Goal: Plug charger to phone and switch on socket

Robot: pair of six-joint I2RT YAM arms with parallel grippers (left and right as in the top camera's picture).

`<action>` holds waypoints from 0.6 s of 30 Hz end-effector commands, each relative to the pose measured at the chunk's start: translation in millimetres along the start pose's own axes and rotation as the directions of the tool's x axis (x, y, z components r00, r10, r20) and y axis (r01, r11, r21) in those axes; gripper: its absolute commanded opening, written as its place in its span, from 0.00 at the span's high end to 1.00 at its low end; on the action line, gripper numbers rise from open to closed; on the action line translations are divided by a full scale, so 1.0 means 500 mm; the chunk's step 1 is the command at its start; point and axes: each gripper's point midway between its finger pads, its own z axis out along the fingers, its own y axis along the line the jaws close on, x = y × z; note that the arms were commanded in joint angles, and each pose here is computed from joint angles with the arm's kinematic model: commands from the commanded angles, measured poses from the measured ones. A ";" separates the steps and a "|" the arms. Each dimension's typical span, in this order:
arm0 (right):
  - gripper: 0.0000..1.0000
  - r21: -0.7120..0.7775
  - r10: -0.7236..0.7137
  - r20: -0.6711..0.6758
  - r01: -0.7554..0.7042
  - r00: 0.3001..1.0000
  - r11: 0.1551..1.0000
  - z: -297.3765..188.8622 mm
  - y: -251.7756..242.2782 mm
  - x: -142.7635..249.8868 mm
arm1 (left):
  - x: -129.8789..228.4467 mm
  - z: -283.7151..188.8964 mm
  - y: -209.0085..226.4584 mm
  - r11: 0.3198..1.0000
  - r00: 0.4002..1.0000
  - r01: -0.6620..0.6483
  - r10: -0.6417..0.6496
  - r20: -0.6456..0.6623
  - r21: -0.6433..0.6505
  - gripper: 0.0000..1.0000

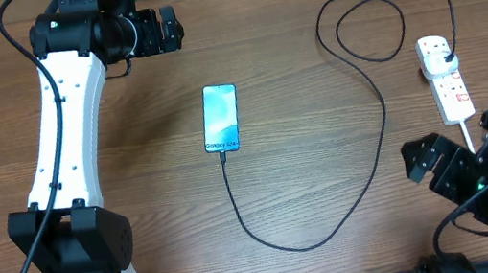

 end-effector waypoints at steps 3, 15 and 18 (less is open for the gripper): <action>0.00 0.027 0.014 -0.044 -0.013 0.999 1.000 0.002 -0.013 0.022 | 0.003 0.006 0.004 1.000 1.000 0.007 -0.007 -0.007 -0.006 0.00; 0.00 0.037 0.016 -0.057 -0.014 0.998 0.999 0.001 -0.018 0.029 | 0.003 0.006 0.004 1.000 1.000 0.007 -0.007 -0.007 -0.006 0.00; 0.00 0.036 0.017 -0.057 -0.015 0.998 0.999 0.001 -0.018 0.029 | 0.003 0.006 0.004 1.000 1.000 0.007 -0.007 -0.007 -0.006 0.00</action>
